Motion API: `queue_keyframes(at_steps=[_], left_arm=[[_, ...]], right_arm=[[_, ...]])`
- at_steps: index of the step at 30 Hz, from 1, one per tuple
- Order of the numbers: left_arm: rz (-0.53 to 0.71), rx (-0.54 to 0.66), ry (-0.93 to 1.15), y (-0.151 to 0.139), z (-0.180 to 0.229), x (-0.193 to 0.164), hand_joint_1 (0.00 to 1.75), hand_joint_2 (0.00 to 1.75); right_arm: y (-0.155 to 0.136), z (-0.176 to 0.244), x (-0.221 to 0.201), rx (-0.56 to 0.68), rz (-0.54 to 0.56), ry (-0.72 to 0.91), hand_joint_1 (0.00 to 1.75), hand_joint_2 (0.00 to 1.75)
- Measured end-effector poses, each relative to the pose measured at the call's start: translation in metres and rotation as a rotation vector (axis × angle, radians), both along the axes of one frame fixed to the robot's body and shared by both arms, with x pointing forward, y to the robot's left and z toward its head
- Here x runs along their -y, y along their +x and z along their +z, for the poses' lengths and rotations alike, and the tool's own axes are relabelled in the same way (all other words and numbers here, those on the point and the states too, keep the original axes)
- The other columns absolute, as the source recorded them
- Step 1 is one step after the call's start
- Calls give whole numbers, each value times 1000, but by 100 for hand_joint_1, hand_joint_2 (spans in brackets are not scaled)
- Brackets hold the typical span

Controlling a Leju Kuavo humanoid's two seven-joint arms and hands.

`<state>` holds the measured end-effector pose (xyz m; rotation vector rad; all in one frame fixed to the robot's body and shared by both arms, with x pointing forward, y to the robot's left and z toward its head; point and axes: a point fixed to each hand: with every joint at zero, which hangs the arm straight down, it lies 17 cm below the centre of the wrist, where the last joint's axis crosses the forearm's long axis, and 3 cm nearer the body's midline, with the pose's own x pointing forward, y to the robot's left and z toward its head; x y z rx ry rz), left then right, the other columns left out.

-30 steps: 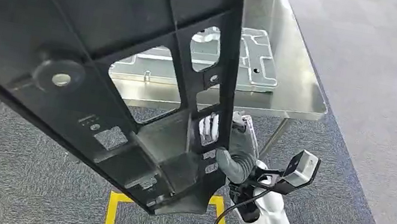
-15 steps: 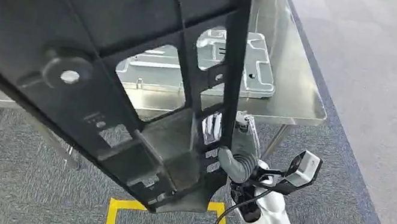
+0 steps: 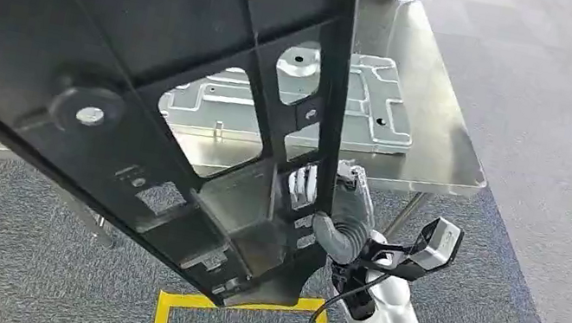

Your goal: Take the parts from the cabinet and place them on the table.

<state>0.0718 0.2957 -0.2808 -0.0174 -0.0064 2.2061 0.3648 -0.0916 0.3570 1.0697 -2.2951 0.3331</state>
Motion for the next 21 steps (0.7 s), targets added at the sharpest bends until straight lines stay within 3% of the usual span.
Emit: queue_keyframes(at_steps=[21], left_arm=[[0, -4, 3, -3, 0, -1, 0, 175]], right_arm=[[-1, -4, 0, -6, 3, -2, 175, 175]])
